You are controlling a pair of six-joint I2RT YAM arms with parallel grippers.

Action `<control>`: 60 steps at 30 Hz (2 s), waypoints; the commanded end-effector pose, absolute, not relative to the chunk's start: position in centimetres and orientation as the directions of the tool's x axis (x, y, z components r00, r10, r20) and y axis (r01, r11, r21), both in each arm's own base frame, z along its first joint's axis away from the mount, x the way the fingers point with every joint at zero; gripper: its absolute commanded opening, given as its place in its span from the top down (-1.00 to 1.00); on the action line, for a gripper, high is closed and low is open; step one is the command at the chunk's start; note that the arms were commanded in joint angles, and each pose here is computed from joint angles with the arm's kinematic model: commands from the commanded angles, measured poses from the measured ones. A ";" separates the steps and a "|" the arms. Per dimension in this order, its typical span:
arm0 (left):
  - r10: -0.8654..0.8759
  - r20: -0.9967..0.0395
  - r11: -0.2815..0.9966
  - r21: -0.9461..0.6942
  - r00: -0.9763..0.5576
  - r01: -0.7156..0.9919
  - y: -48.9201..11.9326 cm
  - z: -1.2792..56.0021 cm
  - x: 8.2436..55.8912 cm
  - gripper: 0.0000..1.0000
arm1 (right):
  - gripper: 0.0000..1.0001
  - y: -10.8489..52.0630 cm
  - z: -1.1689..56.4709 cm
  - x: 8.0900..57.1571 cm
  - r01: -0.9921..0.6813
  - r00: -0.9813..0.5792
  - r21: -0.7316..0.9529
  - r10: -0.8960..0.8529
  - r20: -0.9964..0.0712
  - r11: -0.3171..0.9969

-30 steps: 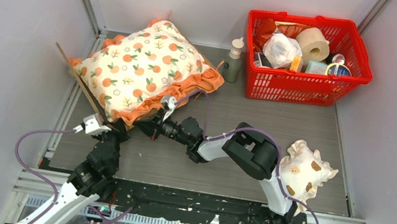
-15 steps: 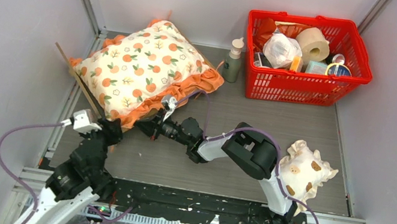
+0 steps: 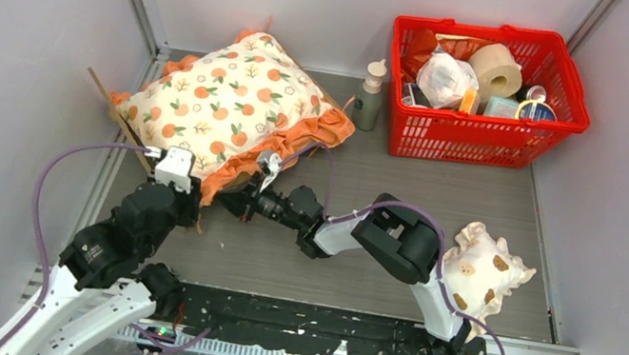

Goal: Set up the pet bed
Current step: Tie the ropes to the bed frame.

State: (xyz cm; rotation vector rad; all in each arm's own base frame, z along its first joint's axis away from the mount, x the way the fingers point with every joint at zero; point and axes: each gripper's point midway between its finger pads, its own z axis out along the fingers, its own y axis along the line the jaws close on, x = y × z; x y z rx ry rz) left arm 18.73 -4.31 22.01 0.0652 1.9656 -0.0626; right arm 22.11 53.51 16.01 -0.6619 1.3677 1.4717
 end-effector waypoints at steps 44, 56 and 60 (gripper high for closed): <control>0.706 0.201 -0.707 0.131 0.679 0.695 -6.5 8.6 16.6 0.15 | 0.89 51.1 19.9 23.3 -0.912 -0.324 0.396 0.414 -0.851 0.101; 0.676 0.376 -0.704 0.073 0.634 0.707 -3.6 8.3 19.6 0.16 | 0.89 50.2 20.6 23.4 -0.911 -0.324 0.402 0.439 -0.838 0.094; 0.662 0.376 -0.715 0.054 0.649 0.697 -3.5 8.4 19.6 0.20 | 0.90 50.1 20.9 23.3 -0.912 -0.321 0.399 0.445 -0.836 0.092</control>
